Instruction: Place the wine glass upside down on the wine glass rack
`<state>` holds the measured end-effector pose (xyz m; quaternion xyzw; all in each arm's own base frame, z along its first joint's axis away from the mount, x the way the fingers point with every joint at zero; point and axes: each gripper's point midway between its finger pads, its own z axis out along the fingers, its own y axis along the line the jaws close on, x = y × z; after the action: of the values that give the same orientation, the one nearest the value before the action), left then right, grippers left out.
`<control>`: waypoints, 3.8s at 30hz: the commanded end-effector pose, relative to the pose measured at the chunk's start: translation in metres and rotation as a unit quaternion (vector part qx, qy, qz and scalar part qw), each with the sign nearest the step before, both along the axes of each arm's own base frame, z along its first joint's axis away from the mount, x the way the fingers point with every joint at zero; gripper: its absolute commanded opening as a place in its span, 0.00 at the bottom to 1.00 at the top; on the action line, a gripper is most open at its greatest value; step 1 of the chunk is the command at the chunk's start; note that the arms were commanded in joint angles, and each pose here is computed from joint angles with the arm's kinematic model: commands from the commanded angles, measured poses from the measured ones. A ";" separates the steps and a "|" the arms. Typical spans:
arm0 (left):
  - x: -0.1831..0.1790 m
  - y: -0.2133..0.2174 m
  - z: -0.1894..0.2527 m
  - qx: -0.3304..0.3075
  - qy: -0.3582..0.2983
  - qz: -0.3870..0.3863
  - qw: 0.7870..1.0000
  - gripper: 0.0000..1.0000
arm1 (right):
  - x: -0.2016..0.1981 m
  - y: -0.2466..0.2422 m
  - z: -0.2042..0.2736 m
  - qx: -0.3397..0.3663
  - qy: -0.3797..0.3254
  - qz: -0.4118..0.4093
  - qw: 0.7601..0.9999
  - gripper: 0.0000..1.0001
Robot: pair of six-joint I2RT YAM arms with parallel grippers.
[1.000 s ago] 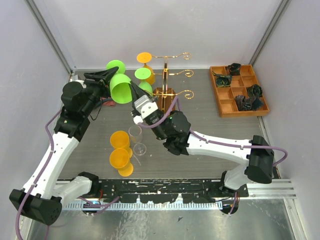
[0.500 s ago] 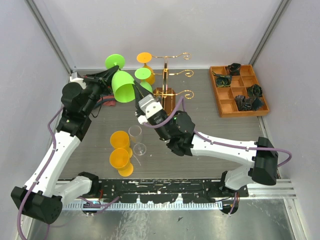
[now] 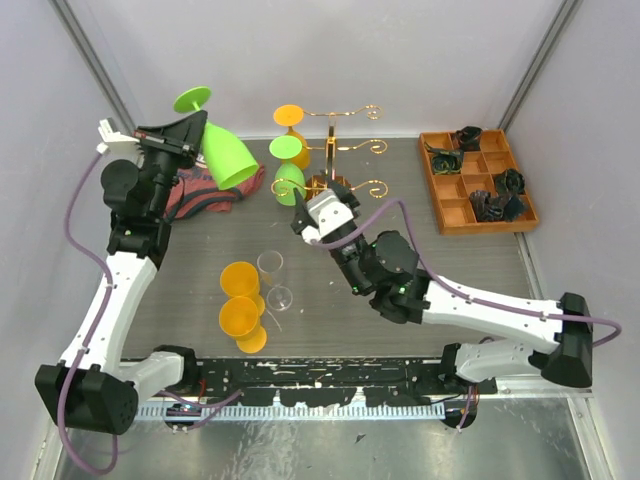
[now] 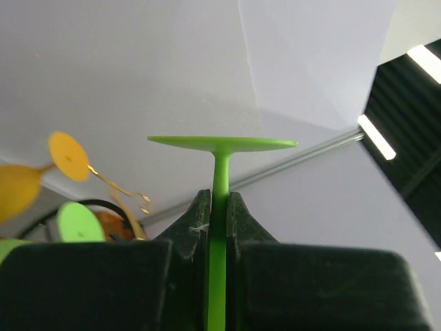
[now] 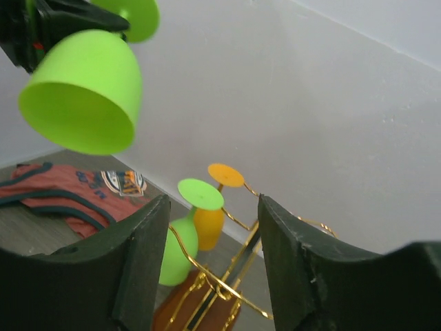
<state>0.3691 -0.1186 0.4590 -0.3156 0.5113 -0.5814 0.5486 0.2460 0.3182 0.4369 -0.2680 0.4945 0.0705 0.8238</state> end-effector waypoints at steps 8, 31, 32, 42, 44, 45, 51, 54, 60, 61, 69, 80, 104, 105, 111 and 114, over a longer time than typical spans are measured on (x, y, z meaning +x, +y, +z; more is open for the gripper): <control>-0.004 0.030 -0.019 0.408 -0.129 0.135 0.894 0.00 | -0.006 -0.075 -0.024 0.008 0.105 -0.078 0.991 0.65; -0.023 -0.007 -0.104 0.475 -0.307 0.152 0.811 0.00 | -0.022 -0.132 -0.043 0.030 0.154 -0.106 0.982 0.64; -0.025 -0.011 -0.108 0.478 -0.308 0.150 0.809 0.00 | -0.022 -0.134 -0.043 0.030 0.154 -0.106 0.982 0.64; -0.036 -0.033 -0.138 0.483 -0.335 0.141 0.796 0.00 | -0.026 -0.147 -0.044 0.035 0.156 -0.109 0.981 0.64; -0.038 -0.037 -0.138 0.482 -0.342 0.135 0.795 0.00 | -0.027 -0.149 -0.046 0.035 0.157 -0.111 0.981 0.63; -0.039 -0.040 -0.140 0.483 -0.345 0.129 0.794 0.00 | -0.027 -0.151 -0.047 0.034 0.157 -0.113 0.980 0.63; -0.046 -0.056 -0.150 0.488 -0.354 0.104 0.791 0.00 | -0.028 -0.158 -0.049 0.038 0.157 -0.118 0.980 0.63; -0.050 -0.063 -0.154 0.489 -0.358 0.093 0.790 0.00 | -0.029 -0.160 -0.049 0.040 0.158 -0.120 0.979 0.63; -0.055 -0.074 -0.162 0.489 -0.359 0.076 0.791 0.00 | -0.029 -0.163 -0.049 0.038 0.157 -0.125 0.979 0.63; -0.055 -0.076 -0.164 0.490 -0.360 0.072 0.791 0.00 | -0.029 -0.163 -0.048 0.039 0.157 -0.126 0.979 0.63; -0.051 -0.100 -0.180 0.497 -0.359 0.038 0.789 0.00 | -0.029 -0.165 -0.048 0.039 0.157 -0.129 0.978 0.63; -0.042 -0.115 -0.174 0.487 -0.355 0.040 0.797 0.00 | -0.029 -0.171 -0.049 0.040 0.160 -0.137 0.977 0.63; -0.001 -0.101 -0.176 0.488 -0.284 0.108 0.818 0.00 | -0.028 -0.174 -0.051 0.036 0.164 -0.148 0.974 0.64; -0.001 -0.101 -0.176 0.489 -0.282 0.111 0.818 0.00 | -0.029 -0.174 -0.051 0.037 0.165 -0.148 0.974 0.65; -0.003 -0.090 -0.175 0.500 -0.276 0.132 0.811 0.00 | -0.028 -0.174 -0.052 0.036 0.166 -0.151 0.974 0.66; -0.009 -0.084 -0.172 0.503 -0.278 0.139 0.807 0.00 | -0.028 -0.174 -0.053 0.033 0.166 -0.152 0.974 0.66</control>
<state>0.3649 -0.2209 0.2623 0.1303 0.5391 -0.2514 0.7932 0.2190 0.1474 0.3744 -0.1656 0.6591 -0.0043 0.7336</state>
